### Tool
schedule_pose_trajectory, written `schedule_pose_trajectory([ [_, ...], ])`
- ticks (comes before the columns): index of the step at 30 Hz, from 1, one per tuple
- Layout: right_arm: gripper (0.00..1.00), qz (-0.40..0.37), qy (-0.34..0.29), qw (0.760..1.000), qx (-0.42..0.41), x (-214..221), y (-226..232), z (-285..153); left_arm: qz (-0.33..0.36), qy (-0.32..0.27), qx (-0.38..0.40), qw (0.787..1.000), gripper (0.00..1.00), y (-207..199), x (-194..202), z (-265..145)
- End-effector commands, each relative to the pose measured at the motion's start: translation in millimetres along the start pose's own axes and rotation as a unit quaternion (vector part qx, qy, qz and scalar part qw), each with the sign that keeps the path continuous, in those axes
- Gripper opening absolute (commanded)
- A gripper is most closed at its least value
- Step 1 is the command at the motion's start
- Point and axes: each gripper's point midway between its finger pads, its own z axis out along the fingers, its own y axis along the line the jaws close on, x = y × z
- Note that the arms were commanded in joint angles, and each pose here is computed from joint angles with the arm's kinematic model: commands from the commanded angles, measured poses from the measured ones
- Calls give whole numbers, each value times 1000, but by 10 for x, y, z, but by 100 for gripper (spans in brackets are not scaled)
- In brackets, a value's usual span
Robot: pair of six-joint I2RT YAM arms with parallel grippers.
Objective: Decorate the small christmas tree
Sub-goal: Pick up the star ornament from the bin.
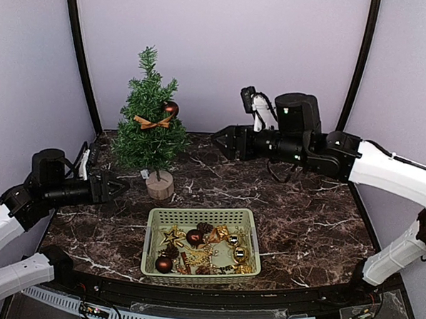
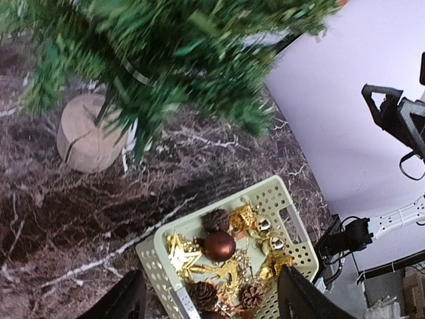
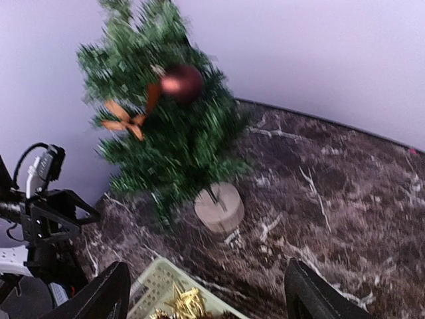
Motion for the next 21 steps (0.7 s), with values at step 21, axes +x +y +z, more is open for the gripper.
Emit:
schedule_pose_trajectory([
  [21, 45, -5, 276, 958, -76, 2197, 653, 801, -120, 177, 15, 977, 55, 188, 1310, 593],
])
